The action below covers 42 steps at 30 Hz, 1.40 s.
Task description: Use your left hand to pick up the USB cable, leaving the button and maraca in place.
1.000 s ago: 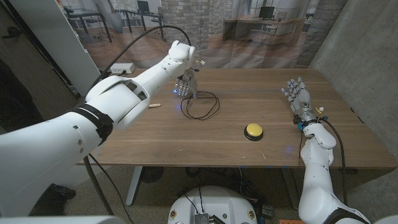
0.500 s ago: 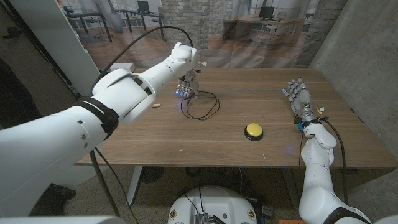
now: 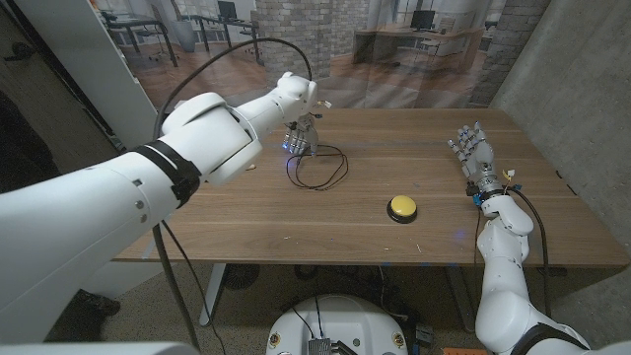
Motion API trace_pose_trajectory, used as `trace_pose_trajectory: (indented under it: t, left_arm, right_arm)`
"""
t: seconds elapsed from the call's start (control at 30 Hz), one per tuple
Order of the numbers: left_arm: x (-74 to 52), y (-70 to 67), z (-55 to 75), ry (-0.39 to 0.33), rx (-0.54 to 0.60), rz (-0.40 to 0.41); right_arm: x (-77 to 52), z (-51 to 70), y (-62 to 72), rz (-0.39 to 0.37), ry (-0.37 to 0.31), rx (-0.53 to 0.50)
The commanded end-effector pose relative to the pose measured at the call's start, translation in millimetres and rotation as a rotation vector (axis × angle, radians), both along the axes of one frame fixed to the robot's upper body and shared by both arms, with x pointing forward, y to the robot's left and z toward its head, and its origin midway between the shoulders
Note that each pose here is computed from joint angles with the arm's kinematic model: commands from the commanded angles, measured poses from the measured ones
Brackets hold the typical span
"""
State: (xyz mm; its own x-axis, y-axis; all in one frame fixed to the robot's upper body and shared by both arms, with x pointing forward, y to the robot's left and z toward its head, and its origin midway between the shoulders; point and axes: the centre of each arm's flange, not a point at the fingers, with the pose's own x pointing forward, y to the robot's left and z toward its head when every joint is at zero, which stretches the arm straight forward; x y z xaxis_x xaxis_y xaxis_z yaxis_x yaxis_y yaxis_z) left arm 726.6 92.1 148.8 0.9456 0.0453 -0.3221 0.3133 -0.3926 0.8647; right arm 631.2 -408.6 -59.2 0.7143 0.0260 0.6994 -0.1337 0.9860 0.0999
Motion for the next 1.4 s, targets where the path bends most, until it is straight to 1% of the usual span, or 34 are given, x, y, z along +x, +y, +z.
trace_pose_trajectory:
  t: [0.03,0.43,0.7,0.93,1.2,1.4]
  left_arm:
    - [-1.6,-16.0,-0.6,-0.02,0.05,-0.031]
    - [-4.0,-28.6,-5.4,-0.015,0.109,-0.046]
    - [-3.0,-33.8,-16.0,-0.012,0.167,-0.051]
    - [-2.7,-36.3,-21.0,-0.015,0.215,-0.048]
    - [-3.5,-38.7,-20.4,-0.026,0.269,-0.043]
    - [-5.3,-38.4,-21.9,-0.002,0.293,-0.033]
  right_arm:
    - [2.5,1.3,-4.9,-0.011,-0.012,0.009]
    - [0.2,-0.4,-11.8,-0.037,-0.04,0.035]
    - [-3.2,-3.8,-18.4,-0.07,-0.057,0.066]
    - [-4.2,-0.2,-24.8,-0.096,-0.074,0.081]
    - [-2.7,3.9,-27.6,-0.112,-0.089,0.091]
    - [-1.6,5.5,-28.0,-0.12,-0.095,0.096]
